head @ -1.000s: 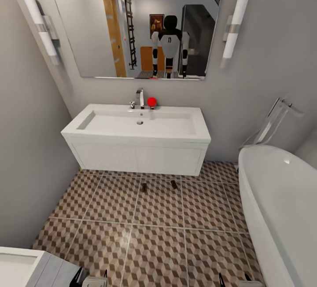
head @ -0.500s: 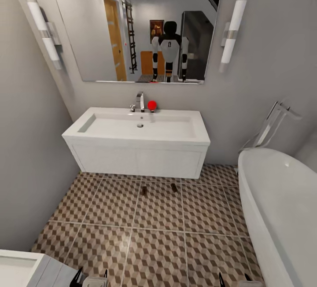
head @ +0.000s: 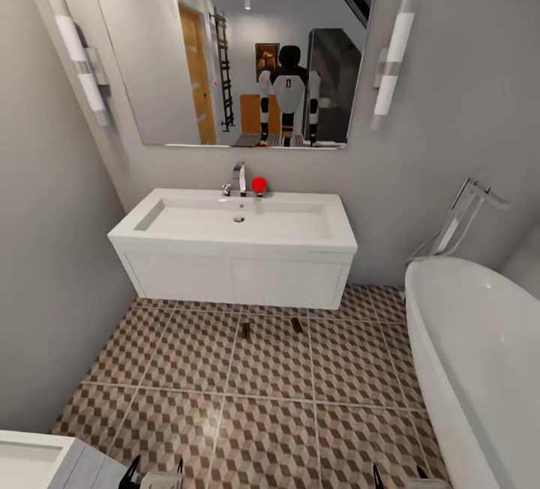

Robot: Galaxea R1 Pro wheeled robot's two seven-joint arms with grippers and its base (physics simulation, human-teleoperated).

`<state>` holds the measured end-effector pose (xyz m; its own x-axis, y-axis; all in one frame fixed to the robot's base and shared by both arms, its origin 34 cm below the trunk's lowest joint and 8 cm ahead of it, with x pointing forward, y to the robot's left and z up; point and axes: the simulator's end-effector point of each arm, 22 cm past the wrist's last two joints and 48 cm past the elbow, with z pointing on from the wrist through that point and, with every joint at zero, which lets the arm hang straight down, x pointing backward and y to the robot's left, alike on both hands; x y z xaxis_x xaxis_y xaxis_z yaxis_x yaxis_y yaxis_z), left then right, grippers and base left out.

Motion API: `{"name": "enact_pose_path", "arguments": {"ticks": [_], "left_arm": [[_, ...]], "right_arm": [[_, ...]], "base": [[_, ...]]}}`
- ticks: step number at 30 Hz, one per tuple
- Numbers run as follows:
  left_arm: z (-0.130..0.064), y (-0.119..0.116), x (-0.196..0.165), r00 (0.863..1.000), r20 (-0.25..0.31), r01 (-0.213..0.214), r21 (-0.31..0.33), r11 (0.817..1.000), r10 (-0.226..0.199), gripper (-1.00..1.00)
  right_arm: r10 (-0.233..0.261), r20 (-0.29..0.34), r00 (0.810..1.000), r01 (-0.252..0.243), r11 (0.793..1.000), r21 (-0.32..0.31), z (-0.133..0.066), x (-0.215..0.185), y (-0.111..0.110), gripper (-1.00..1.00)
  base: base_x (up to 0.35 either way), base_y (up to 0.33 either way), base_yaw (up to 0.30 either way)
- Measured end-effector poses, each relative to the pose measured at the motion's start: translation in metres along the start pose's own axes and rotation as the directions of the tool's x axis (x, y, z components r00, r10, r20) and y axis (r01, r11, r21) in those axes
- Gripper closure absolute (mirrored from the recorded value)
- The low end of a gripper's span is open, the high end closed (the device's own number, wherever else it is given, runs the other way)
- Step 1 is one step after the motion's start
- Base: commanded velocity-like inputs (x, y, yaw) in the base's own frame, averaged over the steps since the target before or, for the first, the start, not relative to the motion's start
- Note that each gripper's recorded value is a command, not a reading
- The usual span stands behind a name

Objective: Take the four mousetraps from the cabinet in the bathroom and place them on the bathroom floor. Make sure all four end up on the same floor surface, and ensure that at least two of them are either under or directly next to the same bathroom sink.

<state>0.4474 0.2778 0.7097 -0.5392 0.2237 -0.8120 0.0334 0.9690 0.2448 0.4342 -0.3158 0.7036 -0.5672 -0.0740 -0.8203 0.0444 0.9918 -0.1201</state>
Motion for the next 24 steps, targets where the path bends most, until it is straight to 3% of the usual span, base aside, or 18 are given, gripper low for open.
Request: {"name": "enact_pose_path", "arguments": {"ticks": [24], "left_arm": [[0.002, 0.004, -0.017, 0.999, 0.038, 0.004, -0.009, 1.000, -0.004, -1.00]], "right_arm": [[0.004, 0.039, 0.999, -0.004, 1.000, 0.003, 0.002, -0.017, -0.001, -1.00]], "base": [[0.000, 0.000, 0.000]]}}
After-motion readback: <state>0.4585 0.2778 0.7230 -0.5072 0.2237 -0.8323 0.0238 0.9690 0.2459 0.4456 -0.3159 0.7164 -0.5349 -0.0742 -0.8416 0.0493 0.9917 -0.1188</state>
